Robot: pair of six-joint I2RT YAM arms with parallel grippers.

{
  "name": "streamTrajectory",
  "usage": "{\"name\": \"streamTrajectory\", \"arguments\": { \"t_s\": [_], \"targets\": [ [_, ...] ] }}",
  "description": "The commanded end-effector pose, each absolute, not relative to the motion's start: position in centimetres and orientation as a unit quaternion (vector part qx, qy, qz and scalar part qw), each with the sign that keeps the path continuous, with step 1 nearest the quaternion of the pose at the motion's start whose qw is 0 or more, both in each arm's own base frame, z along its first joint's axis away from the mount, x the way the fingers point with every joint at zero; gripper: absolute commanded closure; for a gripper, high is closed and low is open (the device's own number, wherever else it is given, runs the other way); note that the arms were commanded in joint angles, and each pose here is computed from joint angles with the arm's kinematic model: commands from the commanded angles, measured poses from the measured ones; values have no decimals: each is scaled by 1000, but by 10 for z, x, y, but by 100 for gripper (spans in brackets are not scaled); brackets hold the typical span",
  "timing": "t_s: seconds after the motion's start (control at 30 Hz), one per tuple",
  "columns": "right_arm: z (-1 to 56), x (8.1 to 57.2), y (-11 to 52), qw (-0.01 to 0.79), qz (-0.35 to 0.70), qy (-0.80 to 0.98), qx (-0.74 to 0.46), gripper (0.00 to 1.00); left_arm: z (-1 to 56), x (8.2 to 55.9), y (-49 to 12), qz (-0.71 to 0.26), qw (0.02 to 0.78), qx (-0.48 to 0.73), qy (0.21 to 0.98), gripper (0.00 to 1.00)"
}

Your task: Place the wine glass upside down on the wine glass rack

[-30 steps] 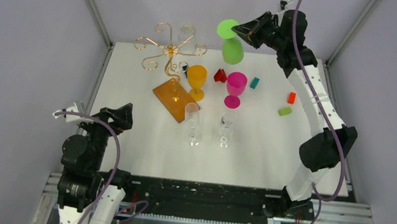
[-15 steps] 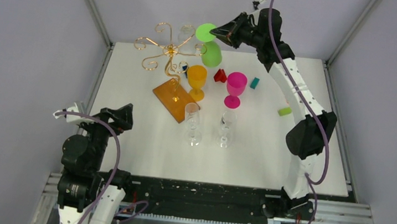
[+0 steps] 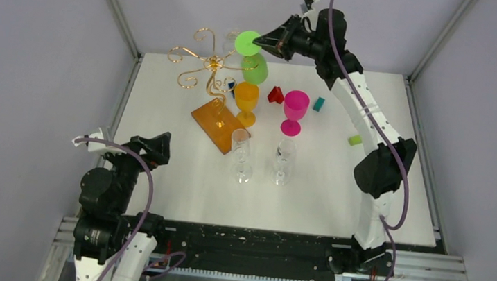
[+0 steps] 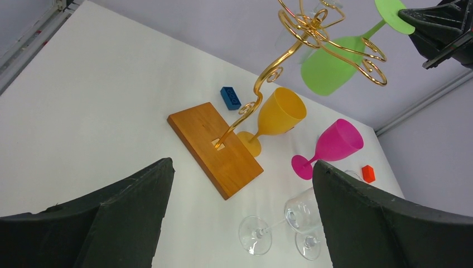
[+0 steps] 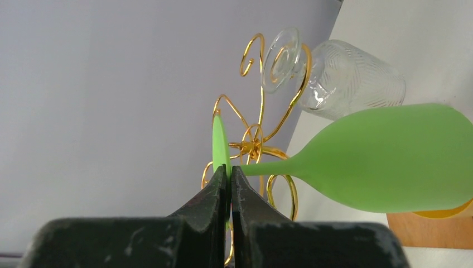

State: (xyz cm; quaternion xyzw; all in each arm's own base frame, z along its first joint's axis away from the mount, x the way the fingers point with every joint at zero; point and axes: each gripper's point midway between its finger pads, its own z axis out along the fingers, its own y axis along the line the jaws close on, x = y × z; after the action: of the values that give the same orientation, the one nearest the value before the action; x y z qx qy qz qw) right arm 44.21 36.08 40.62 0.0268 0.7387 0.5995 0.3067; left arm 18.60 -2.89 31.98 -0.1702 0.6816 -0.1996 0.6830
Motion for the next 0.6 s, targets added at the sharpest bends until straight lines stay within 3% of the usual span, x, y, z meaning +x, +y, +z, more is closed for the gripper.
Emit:
{"name": "streamTrajectory", "arguments": {
  "t_s": [0.0, 0.57],
  "targets": [
    [429, 423, 380, 304, 627, 716, -29, 100, 320, 186, -31, -199, 685, -159, 682, 1],
    [422, 401, 390, 284, 625, 724, -63, 100, 314, 189, -35, -202, 681, -147, 688, 1]
  ]
}}
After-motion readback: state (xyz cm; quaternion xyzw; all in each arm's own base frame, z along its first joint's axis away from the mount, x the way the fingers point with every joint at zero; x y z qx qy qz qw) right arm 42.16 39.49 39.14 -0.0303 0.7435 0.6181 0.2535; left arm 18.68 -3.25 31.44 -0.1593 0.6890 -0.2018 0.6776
